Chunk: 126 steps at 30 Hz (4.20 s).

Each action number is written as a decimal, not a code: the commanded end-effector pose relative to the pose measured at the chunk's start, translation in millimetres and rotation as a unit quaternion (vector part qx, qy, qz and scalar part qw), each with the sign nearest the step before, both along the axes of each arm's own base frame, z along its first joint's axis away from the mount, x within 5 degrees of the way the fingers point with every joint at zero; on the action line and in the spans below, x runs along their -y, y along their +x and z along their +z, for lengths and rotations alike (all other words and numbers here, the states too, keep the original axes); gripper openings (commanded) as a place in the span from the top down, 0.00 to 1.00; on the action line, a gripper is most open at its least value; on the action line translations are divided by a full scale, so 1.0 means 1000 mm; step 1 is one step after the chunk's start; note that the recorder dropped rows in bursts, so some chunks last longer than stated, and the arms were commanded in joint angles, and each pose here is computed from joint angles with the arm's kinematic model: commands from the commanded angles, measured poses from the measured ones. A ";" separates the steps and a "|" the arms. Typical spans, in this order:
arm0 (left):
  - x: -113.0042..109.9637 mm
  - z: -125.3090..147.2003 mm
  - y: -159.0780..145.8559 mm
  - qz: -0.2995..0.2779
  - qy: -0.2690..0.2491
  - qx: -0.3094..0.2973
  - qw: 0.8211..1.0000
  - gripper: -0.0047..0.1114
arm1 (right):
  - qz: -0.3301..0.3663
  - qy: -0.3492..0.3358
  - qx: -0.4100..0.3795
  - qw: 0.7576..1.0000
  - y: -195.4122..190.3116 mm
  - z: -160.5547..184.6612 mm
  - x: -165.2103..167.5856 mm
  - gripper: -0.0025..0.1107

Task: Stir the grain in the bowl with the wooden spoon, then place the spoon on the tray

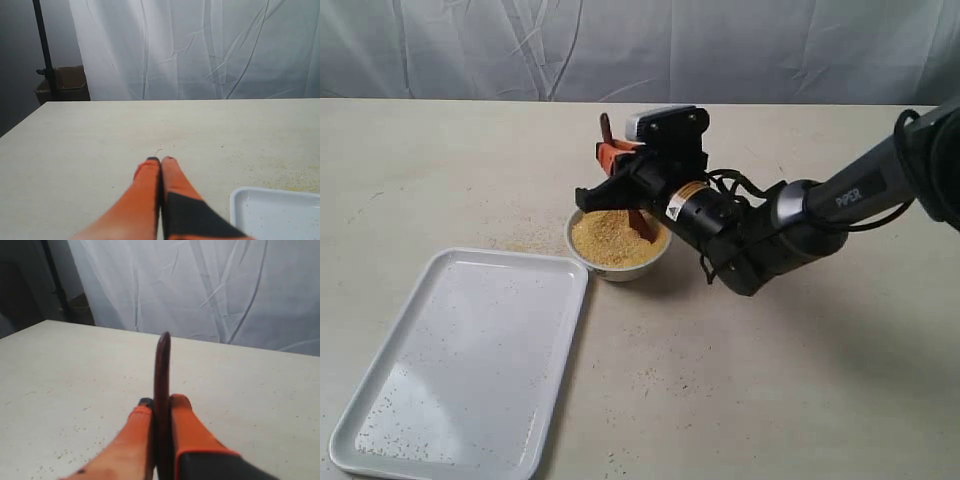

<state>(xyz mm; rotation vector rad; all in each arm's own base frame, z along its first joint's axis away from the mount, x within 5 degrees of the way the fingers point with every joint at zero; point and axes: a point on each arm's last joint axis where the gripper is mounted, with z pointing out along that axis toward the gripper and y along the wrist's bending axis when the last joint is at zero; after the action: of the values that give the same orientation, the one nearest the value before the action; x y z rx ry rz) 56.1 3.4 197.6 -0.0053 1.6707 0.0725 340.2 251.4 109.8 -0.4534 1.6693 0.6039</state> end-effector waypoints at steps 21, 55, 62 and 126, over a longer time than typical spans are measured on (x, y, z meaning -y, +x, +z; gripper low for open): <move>0.000 -0.001 0.000 0.000 -0.003 0.003 1.000 0.96 | 0.068 0.034 0.011 0.997 -0.026 0.027 -0.031 0.98; 0.000 -0.001 0.000 0.000 -0.003 0.003 1.000 0.96 | 0.025 -0.095 -0.283 0.954 -0.035 0.126 -0.057 0.98; 0.000 -0.001 0.000 0.000 -0.003 0.003 1.000 0.96 | 0.082 -0.058 -0.392 0.914 -0.103 0.060 -0.143 0.96; 0.000 -0.001 0.000 0.000 -0.003 0.003 1.000 0.96 | -0.266 -0.052 0.080 0.959 -0.310 0.173 0.258 0.98</move>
<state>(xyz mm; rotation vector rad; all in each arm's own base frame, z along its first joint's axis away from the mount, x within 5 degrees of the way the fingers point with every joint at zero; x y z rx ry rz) 56.1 3.4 197.6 -0.0053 1.6707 0.0725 29.2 -6.8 287.8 -0.0993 1.5954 0.0934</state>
